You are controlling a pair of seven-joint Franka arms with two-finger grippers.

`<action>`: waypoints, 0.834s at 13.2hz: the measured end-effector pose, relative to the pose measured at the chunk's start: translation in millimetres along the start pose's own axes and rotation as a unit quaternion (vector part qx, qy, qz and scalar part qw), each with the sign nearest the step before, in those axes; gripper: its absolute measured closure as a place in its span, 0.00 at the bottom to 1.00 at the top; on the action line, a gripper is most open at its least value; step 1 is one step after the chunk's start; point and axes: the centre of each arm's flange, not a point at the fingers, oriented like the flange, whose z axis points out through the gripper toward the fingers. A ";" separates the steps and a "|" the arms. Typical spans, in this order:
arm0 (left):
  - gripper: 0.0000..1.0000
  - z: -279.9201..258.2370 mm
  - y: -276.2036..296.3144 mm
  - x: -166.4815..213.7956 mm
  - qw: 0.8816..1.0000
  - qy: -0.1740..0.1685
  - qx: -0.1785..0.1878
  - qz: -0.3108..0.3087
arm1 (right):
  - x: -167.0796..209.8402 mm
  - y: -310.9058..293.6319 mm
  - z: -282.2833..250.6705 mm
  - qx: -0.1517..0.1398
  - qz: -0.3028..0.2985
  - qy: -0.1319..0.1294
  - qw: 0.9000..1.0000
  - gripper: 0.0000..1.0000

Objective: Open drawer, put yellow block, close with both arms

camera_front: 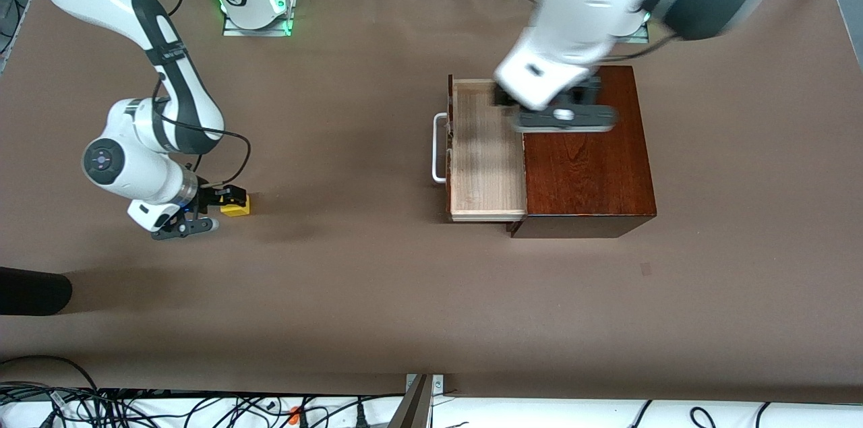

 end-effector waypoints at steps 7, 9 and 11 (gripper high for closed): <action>0.00 -32.5 -162.8 32.9 1.000 -0.009 -0.022 0.012 | -14.5 -3.5 31.9 0.003 -0.001 -0.023 1.000 0.36; 0.00 -29.4 -189.9 38.0 0.999 -0.016 -0.028 0.022 | -14.6 -3.5 32.6 0.003 -0.002 -0.024 1.000 0.44; 0.00 -28.1 -211.9 35.1 0.999 -0.019 -0.031 0.034 | -13.0 -3.5 30.8 0.002 -0.007 -0.020 1.000 0.44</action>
